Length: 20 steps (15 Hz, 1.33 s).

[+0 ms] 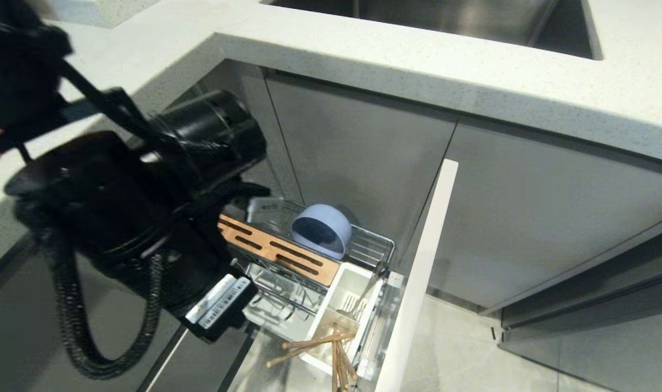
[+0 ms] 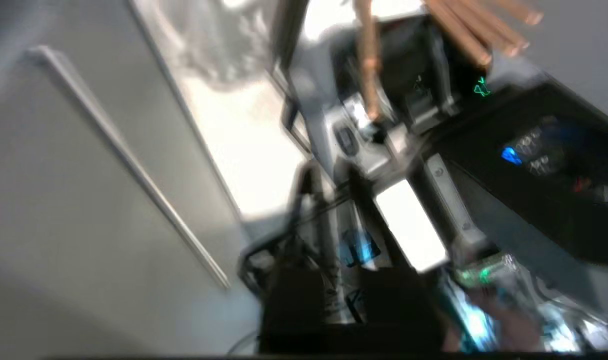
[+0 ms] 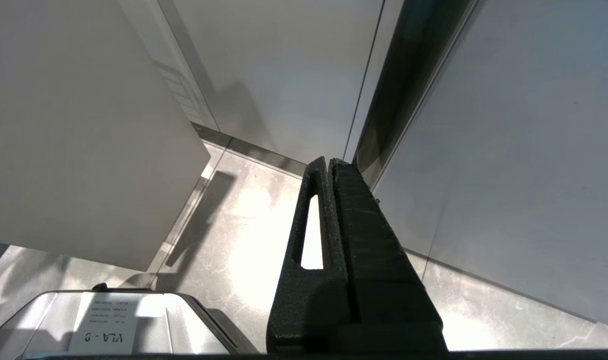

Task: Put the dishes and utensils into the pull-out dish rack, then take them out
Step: Pick up the chopsticks and place it in the cupboard, then pick up the fork and place it in the cupboard

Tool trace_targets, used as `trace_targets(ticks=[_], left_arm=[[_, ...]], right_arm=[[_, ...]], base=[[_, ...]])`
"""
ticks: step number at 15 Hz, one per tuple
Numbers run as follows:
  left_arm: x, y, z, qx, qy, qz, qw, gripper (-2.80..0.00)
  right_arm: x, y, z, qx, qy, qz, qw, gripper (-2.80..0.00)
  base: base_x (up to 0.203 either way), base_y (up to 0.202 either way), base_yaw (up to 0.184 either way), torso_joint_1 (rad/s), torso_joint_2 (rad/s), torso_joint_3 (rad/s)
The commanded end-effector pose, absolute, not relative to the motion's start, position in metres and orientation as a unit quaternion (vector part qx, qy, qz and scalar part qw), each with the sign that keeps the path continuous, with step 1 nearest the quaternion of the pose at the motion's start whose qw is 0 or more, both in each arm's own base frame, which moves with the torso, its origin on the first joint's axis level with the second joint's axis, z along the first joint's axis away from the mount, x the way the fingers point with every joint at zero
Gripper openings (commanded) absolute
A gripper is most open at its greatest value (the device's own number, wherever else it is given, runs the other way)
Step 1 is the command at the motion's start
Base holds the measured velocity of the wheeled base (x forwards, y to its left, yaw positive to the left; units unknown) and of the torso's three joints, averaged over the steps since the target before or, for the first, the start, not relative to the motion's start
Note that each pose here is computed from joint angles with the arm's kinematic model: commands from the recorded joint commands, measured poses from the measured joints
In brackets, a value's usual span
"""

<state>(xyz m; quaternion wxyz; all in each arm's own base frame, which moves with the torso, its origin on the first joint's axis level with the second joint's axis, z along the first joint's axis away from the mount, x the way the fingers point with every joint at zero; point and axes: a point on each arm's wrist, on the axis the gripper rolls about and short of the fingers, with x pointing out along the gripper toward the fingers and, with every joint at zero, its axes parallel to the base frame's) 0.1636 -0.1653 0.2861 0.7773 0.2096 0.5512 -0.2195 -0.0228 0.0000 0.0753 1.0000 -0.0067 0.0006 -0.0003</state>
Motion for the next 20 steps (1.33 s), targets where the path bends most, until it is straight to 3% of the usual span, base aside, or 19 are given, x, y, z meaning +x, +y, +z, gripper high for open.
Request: trace_targets(ticks=[1,6,10,15,20], left_arm=[[0.136,-0.135,0.315,0.186,0.498,-0.22,0.818,-2.8],[0.09,-0.077,0.37,0.075,0.309,-0.215,0.923,-2.8],[0.071,-0.032,0.406,-0.034,0.141,-0.115,0.983,-2.8],[0.03,0.004,0.43,-0.062,-0.016,0.093,0.994,-2.8],[0.011,0.009,0.428,0.005,-0.021,0.257,0.966,-2.8]], right_arm=[[-0.023,0.0,0.075,-0.007,0.001,-0.001,1.0,-2.8],[-0.023,0.0,0.075,-0.007,0.001,-0.001,1.0,-2.8],[-0.023,0.0,0.075,-0.007,0.001,0.0,1.0,-2.8],[-0.023,0.0,0.075,-0.007,0.001,-0.001,1.0,-2.8],[-0.023,0.0,0.075,-0.007,0.001,0.0,1.0,-2.8]], base=[[0.0,0.0,0.0,0.0,0.0,0.0],[0.0,0.0,0.0,0.0,0.0,0.0],[0.0,0.0,0.0,0.0,0.0,0.0],[0.0,0.0,0.0,0.0,0.0,0.0],[0.0,0.0,0.0,0.0,0.0,0.0]])
